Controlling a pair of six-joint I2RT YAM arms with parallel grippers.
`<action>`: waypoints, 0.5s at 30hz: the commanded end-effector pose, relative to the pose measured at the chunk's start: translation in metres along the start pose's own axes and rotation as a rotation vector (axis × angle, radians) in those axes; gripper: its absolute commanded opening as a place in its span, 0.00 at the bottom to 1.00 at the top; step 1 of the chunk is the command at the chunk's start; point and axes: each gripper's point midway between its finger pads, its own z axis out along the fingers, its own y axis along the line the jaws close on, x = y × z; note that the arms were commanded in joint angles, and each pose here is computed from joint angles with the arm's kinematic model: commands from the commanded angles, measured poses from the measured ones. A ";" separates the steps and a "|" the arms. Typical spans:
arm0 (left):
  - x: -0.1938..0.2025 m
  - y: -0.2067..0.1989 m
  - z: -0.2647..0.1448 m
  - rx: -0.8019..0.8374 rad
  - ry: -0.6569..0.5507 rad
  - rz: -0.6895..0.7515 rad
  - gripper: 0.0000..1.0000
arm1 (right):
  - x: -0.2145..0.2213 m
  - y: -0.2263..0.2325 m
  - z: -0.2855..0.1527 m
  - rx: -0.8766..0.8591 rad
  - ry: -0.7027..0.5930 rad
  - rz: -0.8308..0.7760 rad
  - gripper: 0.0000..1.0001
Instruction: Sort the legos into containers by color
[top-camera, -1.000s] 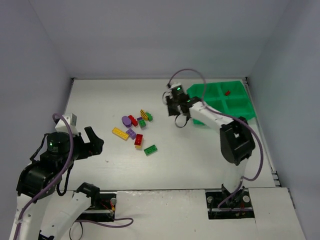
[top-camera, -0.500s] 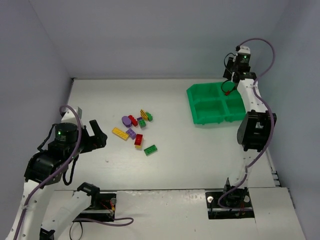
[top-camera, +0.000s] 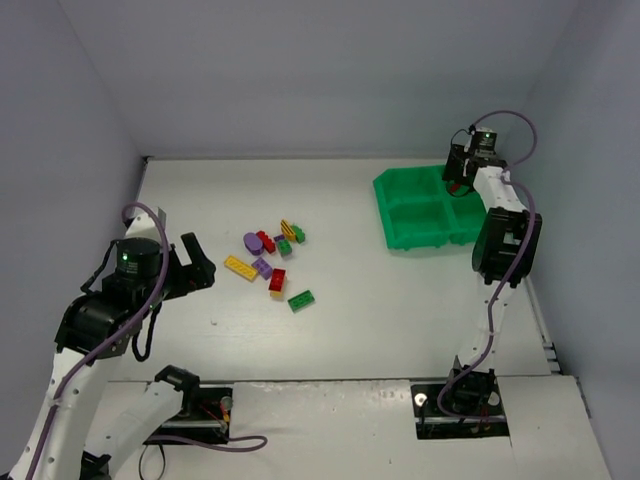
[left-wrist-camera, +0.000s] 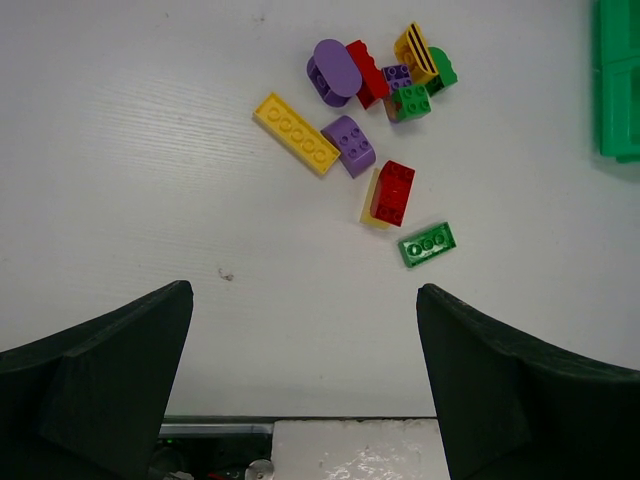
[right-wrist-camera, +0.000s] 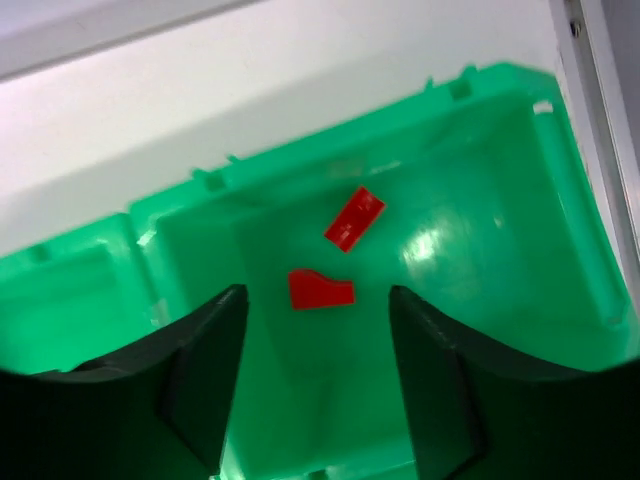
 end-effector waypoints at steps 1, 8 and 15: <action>-0.020 -0.010 -0.002 0.029 -0.066 -0.034 0.87 | -0.085 0.021 -0.060 -0.056 -0.219 -0.024 0.57; -0.018 -0.009 -0.009 0.042 -0.074 -0.033 0.87 | -0.089 0.086 -0.142 -0.139 -0.289 -0.115 0.45; -0.012 -0.008 -0.018 0.065 -0.077 -0.041 0.87 | -0.010 0.215 -0.237 -0.406 -0.244 -0.189 0.40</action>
